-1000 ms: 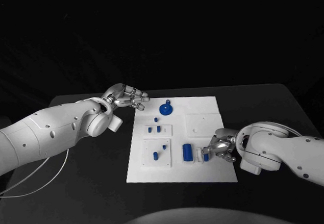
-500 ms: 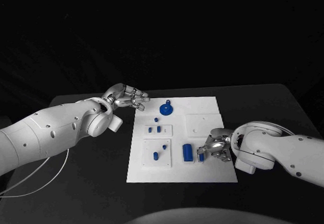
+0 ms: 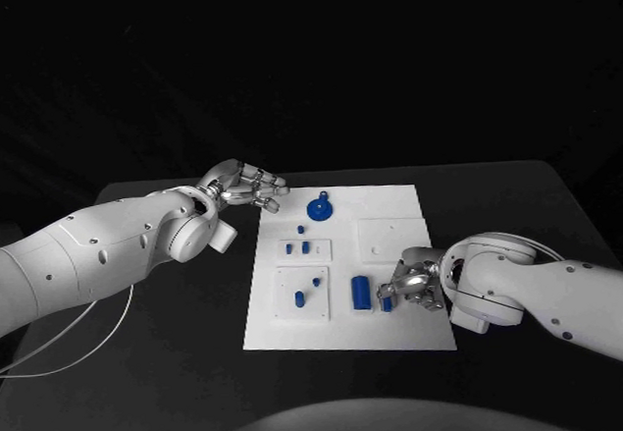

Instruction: Assemble the parts on the task board

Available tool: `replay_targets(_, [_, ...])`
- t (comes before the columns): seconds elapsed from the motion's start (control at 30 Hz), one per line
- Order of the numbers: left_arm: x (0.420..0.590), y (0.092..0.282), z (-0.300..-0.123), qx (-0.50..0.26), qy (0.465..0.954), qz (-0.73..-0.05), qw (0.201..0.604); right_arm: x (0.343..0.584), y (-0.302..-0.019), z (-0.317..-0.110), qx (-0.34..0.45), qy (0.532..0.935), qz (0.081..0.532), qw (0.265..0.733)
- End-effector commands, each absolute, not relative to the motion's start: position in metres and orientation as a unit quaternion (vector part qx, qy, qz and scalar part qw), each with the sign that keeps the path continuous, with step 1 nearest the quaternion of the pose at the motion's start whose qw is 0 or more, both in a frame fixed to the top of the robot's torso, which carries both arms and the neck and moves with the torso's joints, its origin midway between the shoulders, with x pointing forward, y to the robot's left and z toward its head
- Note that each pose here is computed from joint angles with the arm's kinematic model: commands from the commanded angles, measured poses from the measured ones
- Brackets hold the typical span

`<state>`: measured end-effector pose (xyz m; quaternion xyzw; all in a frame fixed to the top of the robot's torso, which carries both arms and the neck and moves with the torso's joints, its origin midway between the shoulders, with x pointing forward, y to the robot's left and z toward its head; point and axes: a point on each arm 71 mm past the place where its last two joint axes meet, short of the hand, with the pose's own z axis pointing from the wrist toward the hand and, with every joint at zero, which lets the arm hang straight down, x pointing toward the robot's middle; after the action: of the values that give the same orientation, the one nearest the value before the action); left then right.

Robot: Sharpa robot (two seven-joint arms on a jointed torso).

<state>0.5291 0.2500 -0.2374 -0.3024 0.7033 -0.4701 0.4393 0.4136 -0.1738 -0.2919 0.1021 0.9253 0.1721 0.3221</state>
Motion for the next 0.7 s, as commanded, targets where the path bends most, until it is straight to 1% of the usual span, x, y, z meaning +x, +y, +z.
replay_targets(0.03, [0.5287,0.2474,-0.2373,-0.302,0.704,-0.476,0.432,0.4096,-0.1725,-0.2984,0.076,0.933,0.161,0.313])
replay_targets(0.7, [0.5288,0.2478,-0.2375,-0.302,0.705,-0.476,0.431,0.4103,-0.1709,-0.2991,0.093,0.928,0.173,0.315])
